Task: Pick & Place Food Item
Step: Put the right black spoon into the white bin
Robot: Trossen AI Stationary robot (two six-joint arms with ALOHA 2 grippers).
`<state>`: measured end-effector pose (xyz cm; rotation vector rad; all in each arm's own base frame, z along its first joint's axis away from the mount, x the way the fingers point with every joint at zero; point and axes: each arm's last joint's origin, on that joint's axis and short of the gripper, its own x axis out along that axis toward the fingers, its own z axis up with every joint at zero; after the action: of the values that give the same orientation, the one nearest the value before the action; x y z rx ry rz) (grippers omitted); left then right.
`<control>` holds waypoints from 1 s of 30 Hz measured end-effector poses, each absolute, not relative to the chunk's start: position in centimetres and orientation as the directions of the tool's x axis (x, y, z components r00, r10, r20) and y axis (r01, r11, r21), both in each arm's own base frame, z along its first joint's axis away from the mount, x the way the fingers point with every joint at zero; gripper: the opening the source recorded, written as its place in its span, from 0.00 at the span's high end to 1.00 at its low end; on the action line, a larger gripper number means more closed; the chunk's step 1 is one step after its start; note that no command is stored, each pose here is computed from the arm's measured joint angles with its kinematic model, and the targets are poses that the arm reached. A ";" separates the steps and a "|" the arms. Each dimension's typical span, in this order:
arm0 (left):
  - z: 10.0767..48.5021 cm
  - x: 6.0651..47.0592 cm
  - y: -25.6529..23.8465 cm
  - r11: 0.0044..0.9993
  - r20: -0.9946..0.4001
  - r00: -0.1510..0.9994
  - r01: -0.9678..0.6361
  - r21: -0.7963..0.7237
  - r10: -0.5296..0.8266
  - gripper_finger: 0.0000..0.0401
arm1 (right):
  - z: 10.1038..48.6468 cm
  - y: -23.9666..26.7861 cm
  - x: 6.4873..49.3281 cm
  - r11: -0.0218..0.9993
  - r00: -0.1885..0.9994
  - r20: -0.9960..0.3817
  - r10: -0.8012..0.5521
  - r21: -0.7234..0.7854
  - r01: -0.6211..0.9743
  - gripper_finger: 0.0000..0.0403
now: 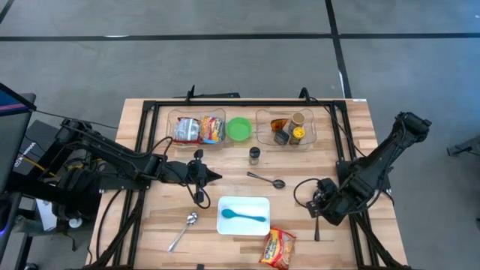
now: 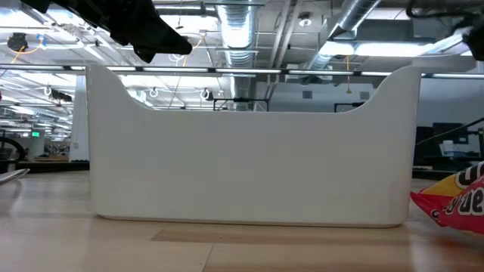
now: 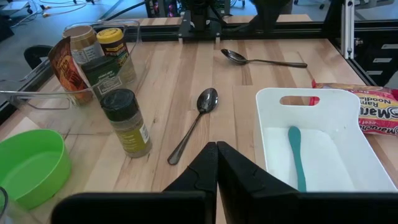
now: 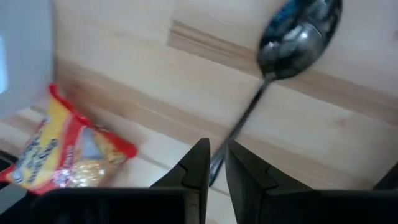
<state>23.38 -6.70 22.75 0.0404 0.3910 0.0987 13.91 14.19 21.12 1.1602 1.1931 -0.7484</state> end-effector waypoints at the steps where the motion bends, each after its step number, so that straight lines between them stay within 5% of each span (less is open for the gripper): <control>1: 22.7 23.4 -6.7 0.994 -0.379 0.920 -0.088 0.058 0.104 0.99 | 20.6 14.1 13.7 0.272 0.248 -0.959 0.135 0.277 0.922 0.89; 16: 22.8 23.4 -6.7 0.994 -0.378 0.920 -0.088 0.058 0.104 0.99 | 18.0 14.7 13.8 0.169 0.184 -0.976 0.121 0.202 0.965 0.89; 26: 22.8 23.4 -6.7 0.994 -0.378 0.920 -0.088 0.058 0.103 0.99 | 16.1 16.0 15.5 0.338 0.204 -0.970 0.132 0.238 0.910 0.89; 30: 22.8 23.4 -6.7 0.994 -0.378 0.920 -0.088 0.058 0.104 0.99 | 15.7 16.0 15.4 0.264 0.172 -0.980 0.105 0.194 0.945 0.89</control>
<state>23.39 -6.70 22.76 0.0400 0.3901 0.0986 15.41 15.95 15.70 1.1426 1.2467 -0.8325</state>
